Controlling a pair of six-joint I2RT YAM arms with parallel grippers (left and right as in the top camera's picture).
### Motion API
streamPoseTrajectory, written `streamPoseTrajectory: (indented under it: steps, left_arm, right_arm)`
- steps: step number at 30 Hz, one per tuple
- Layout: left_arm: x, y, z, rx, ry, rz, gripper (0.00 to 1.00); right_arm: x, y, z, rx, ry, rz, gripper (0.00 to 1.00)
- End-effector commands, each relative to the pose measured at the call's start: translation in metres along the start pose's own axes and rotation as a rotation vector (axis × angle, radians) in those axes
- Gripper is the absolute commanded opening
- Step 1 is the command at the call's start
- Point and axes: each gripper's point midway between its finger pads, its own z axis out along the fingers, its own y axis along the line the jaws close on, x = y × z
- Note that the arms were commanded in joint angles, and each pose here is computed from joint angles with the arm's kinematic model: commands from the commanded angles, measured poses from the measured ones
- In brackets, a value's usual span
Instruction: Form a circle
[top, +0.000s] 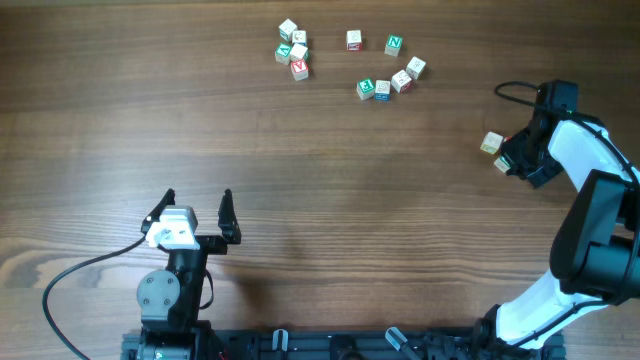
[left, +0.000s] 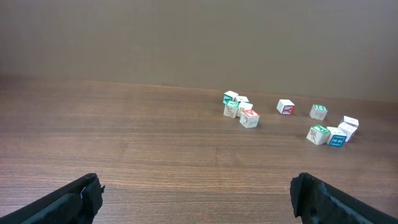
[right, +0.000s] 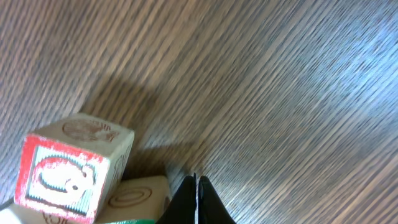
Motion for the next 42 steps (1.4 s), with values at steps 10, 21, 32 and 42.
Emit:
streamPoseTrajectory:
  steps: [10,21,32,42]
  left_arm:
    - [0.002,-0.004,0.000,0.020,0.002,-0.006,1.00]
    - [0.002,-0.004,0.000,0.020,0.002,-0.006,1.00]
    - [0.002,-0.004,0.000,0.020,0.002,-0.006,1.00]
    - [0.002,-0.004,0.000,0.020,0.002,-0.006,1.00]
  right_arm:
    - [0.025,0.000,-0.001,-0.009,0.129,0.010,0.04]
    - [0.025,0.032,-0.089,-0.263,0.050,-0.027,0.04]
    - [-0.002,0.023,-0.062,-0.191,-0.091,0.179,0.04]
    - [0.003,0.056,-0.021,-0.277,-0.011,0.138,0.04]
